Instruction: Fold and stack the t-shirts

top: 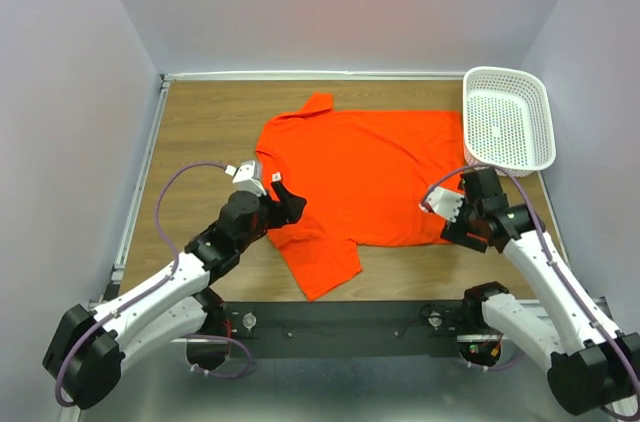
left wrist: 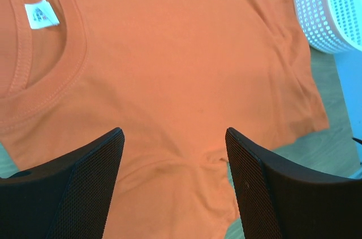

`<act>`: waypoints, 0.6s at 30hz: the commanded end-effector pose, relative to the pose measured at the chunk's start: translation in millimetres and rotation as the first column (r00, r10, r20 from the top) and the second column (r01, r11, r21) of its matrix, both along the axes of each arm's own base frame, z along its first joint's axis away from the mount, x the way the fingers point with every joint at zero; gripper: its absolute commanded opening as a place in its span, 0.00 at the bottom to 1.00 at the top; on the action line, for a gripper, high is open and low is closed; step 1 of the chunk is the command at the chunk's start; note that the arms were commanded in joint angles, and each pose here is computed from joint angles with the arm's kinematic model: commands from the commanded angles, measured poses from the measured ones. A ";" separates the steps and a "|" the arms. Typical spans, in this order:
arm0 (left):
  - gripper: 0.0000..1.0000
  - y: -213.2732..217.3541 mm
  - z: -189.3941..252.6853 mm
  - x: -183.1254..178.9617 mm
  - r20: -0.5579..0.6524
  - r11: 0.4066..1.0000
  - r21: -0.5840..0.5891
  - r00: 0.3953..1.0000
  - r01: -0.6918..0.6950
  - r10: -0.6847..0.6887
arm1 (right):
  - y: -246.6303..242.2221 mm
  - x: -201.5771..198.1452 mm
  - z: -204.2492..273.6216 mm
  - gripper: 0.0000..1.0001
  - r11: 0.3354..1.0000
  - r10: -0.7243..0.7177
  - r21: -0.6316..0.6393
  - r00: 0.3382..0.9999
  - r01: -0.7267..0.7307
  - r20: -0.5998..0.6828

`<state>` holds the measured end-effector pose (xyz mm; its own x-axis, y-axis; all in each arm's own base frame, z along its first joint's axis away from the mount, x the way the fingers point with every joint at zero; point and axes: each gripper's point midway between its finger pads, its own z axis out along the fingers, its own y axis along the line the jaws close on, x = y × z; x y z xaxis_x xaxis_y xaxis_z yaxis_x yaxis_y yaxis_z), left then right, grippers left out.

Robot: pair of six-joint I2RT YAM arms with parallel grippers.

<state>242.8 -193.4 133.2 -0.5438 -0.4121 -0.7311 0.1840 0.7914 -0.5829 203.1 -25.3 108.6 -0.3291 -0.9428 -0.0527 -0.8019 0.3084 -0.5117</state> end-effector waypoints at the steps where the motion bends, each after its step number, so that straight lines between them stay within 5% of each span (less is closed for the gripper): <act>1: 0.81 8.0 0.7 16.8 0.005 0.997 0.032 0.998 -0.068 0.067 | 22.1 19.4 40.2 1.00 0.990 0.015 0.135 0.997 -0.025 0.073; 3: 0.80 0.6 -2.0 20.3 -0.006 0.999 0.024 0.999 -0.048 0.048 | 49.8 27.2 36.8 1.00 0.961 0.026 0.274 0.999 -0.031 0.021; 8: 0.67 -37.1 -25.3 32.4 -0.116 0.998 0.022 0.991 0.062 -0.059 | 133.7 41.3 27.3 1.00 0.755 0.043 0.653 0.987 0.069 -0.155; 12: 0.54 -43.7 -58.8 32.9 -0.252 0.990 0.120 0.967 0.078 -0.046 | 156.5 51.0 7.1 1.00 0.672 0.030 0.722 0.968 0.165 -0.248; 18: 0.55 1.2 -86.1 23.0 -0.325 0.937 0.331 0.919 -0.112 0.225 | 161.8 53.2 -4.8 1.00 0.636 -0.003 0.741 0.961 0.215 -0.276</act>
